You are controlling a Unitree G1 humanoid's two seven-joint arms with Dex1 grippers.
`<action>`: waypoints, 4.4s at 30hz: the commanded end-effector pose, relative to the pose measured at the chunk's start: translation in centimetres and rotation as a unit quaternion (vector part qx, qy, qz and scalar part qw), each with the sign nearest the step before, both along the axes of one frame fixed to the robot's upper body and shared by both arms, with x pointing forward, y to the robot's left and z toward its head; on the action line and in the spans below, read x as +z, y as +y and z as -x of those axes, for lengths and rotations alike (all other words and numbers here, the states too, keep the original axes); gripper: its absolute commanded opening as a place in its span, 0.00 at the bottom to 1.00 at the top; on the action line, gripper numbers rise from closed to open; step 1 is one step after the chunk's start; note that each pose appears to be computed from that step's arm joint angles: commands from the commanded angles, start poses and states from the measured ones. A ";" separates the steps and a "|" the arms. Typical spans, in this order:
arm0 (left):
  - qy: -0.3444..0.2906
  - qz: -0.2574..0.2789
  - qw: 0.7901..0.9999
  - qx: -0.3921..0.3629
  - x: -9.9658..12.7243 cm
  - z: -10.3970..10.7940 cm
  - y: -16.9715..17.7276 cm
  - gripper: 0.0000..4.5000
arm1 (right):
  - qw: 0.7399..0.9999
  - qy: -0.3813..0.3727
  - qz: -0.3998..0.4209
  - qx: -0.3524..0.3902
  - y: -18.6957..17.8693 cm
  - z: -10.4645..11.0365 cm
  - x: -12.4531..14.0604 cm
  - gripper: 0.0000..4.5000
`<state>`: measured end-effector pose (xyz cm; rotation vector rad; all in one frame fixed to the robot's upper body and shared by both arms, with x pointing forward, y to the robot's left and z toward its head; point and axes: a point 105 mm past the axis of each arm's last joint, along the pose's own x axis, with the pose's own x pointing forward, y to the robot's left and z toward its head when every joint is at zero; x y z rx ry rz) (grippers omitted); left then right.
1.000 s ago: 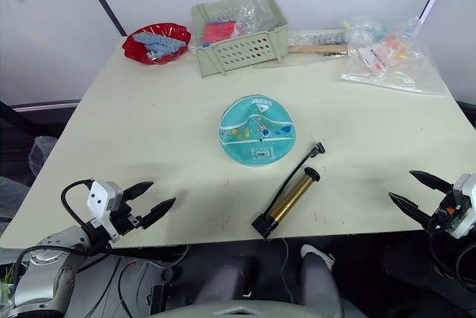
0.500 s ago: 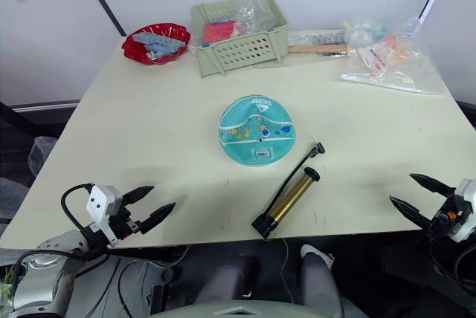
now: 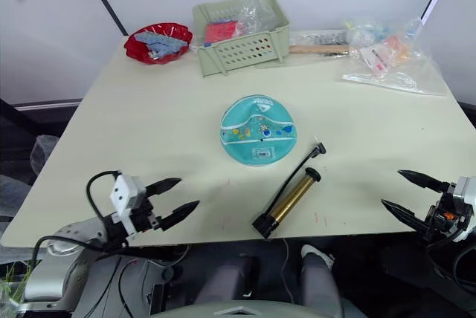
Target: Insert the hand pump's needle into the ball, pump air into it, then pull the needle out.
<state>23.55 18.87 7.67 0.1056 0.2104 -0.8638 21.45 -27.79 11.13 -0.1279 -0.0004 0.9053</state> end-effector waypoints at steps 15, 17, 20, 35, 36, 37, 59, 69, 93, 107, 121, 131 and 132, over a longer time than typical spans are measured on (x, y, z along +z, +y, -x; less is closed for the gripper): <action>0.025 0.023 0.998 -0.054 1.5 -1.5 -8.8 1.00 | 0.998 -0.029 -0.014 0.052 2.3 1.8 3.2 1.00; 0.022 0.015 0.998 -0.060 1.1 -1.6 -9.9 1.00 | 0.998 -0.031 -0.007 0.059 2.4 2.1 3.2 1.00; 0.026 0.025 0.997 -0.064 0.8 -1.7 -11.6 1.00 | 0.998 -0.037 0.000 0.056 2.3 2.0 3.5 1.00; 0.049 0.024 0.997 -0.051 -0.7 -3.7 -15.9 0.74 | 0.998 -0.026 0.005 0.058 3.1 2.7 3.3 1.00; 0.046 0.024 0.998 -0.045 -0.7 -3.9 -16.0 0.65 | 0.998 -0.026 0.005 0.057 3.1 2.8 3.3 1.00; 0.043 0.023 0.998 -0.040 -0.7 -4.1 -16.0 0.51 | 0.998 -0.025 0.005 0.056 3.2 2.8 3.3 1.00; 0.034 -0.028 0.998 -0.038 -2.2 -5.2 -19.0 0.43 | 0.998 -0.033 -0.003 0.057 3.7 2.4 3.0 1.00; 0.028 -0.063 0.997 -0.033 -3.3 -5.3 -19.4 0.43 | 0.998 -0.033 0.000 0.056 3.6 2.5 3.1 1.00; 0.086 -0.104 0.990 -0.040 -6.1 -4.5 -19.5 0.31 | 0.998 -0.032 -0.003 0.058 3.5 2.5 2.8 1.00; 0.016 -0.070 0.989 -0.127 -3.4 -3.4 -19.5 0.00 | 0.998 -0.035 -0.021 0.046 3.9 2.3 2.4 1.00; -0.028 0.018 0.980 -0.197 -0.6 -2.8 -17.5 0.00 | 0.988 0.003 -0.115 -0.106 4.7 -0.2 1.7 1.00; -0.031 0.040 0.973 -0.224 -0.5 -2.2 -17.1 0.00 | 0.963 0.106 -0.209 -0.132 7.6 -1.5 1.6 1.00; -0.033 0.042 0.973 -0.225 -0.5 -2.3 -17.2 0.00 | 0.960 0.114 -0.218 -0.137 7.8 -1.8 1.6 1.00</action>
